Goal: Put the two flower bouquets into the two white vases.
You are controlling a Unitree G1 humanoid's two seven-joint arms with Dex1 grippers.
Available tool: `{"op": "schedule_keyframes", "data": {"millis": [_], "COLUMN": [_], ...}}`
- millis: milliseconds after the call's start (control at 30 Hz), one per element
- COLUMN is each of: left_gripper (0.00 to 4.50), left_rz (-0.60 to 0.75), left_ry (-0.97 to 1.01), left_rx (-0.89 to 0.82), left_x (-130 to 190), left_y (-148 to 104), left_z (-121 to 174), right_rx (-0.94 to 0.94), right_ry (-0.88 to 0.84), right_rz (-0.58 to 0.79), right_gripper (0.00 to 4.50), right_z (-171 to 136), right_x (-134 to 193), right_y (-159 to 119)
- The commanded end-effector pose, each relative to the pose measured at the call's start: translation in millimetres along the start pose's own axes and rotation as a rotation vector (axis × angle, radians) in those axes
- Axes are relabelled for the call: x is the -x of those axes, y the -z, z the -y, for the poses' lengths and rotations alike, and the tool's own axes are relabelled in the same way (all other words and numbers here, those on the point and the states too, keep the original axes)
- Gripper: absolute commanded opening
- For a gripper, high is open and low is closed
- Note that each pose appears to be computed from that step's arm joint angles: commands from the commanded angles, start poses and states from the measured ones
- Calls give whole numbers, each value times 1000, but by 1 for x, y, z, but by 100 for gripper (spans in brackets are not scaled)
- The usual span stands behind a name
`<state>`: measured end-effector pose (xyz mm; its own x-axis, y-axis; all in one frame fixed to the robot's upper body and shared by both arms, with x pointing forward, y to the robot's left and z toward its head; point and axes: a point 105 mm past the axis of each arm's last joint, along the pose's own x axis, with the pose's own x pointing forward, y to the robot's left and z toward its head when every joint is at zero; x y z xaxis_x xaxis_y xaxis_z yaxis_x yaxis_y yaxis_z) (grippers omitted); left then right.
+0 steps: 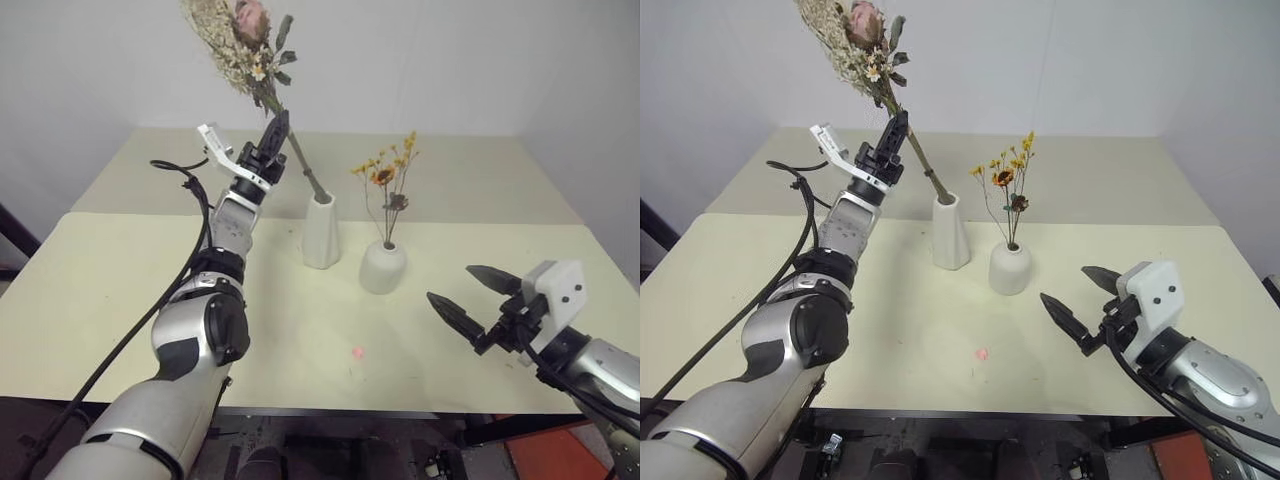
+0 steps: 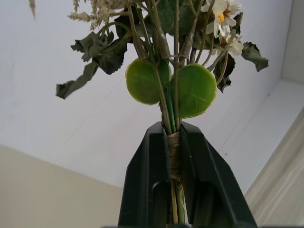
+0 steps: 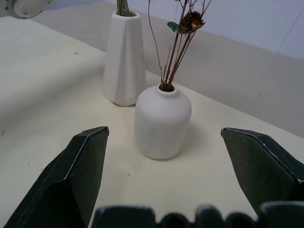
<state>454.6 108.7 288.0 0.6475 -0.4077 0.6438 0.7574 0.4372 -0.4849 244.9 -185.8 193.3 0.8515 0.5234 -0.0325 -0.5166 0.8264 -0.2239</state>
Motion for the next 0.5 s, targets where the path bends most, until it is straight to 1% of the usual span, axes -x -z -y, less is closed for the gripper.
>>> {"op": "schedule_keyframes", "data": {"millis": [33, 133, 300, 400, 500], "left_gripper": [8, 8, 8, 8, 8], "left_rz": [20, 12, -58, -63, -92], "left_ry": [23, 5, 57, 59, 73], "left_rx": [-45, -45, -119, -129, -179], "left_x": [-13, -14, -12, -12, -11], "left_y": [-9, -6, 8, 9, 13], "left_z": [11, 9, 14, 14, 15], "right_rx": [52, 52, 54, 54, 54], "right_ry": [21, 21, 23, 25, 28], "right_rz": [56, 57, 57, 56, 52], "right_gripper": [449, 449, 449, 449, 449], "right_z": [0, 0, 1, 1, 1], "right_x": [3, 2, 2, 2, 3], "right_y": [-14, -14, -13, -13, -12]}}
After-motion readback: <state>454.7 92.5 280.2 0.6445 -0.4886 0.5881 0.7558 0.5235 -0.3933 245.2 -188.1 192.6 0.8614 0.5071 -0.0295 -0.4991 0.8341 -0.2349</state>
